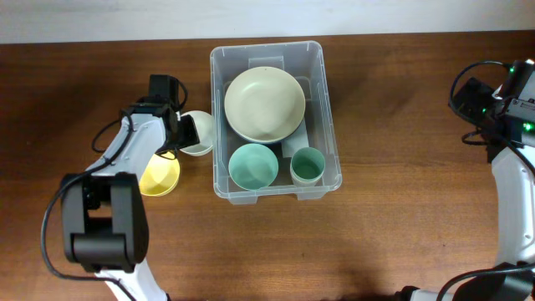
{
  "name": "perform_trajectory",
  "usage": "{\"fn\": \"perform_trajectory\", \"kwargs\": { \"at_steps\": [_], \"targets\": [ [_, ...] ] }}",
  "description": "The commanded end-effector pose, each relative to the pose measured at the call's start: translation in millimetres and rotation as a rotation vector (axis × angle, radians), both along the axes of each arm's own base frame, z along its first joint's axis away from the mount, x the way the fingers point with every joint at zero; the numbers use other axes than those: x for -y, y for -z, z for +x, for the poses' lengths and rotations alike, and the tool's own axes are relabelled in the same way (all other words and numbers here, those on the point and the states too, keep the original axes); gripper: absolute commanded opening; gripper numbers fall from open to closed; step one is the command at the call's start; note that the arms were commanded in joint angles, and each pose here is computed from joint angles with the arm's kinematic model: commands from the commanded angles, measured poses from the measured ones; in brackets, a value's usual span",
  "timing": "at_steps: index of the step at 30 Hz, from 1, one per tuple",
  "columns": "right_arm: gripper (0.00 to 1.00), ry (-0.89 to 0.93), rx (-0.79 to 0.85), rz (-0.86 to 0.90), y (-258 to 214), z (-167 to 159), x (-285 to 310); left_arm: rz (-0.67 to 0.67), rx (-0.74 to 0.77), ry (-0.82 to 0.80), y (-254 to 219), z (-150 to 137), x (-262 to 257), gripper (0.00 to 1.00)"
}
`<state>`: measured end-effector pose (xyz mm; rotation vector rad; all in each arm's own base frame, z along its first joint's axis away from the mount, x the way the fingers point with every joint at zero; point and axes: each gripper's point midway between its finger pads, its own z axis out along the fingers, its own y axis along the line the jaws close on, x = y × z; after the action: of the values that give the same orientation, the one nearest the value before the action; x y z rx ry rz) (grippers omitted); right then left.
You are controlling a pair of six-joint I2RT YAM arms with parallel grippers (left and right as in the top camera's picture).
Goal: Pack container
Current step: 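Lower the left gripper and grasp the white bowl's rim, then lift the white bowl with the left gripper toward the container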
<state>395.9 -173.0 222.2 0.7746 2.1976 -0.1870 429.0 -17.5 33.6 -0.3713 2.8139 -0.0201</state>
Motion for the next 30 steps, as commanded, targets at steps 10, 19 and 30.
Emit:
{"fn": "perform_trajectory", "kwargs": {
  "at_steps": [10,19,30],
  "targets": [
    [0.99,0.009,0.015,-0.012,-7,0,3,0.059,0.020,-0.057,3,10,-32,0.21],
    [0.99,0.009,0.015,-0.012,-7,0,3,0.051,0.025,-0.101,3,11,-51,0.19],
    [0.99,0.009,0.015,-0.012,-7,0,3,0.050,0.072,-0.102,0,22,-51,0.35]
  ]
}}
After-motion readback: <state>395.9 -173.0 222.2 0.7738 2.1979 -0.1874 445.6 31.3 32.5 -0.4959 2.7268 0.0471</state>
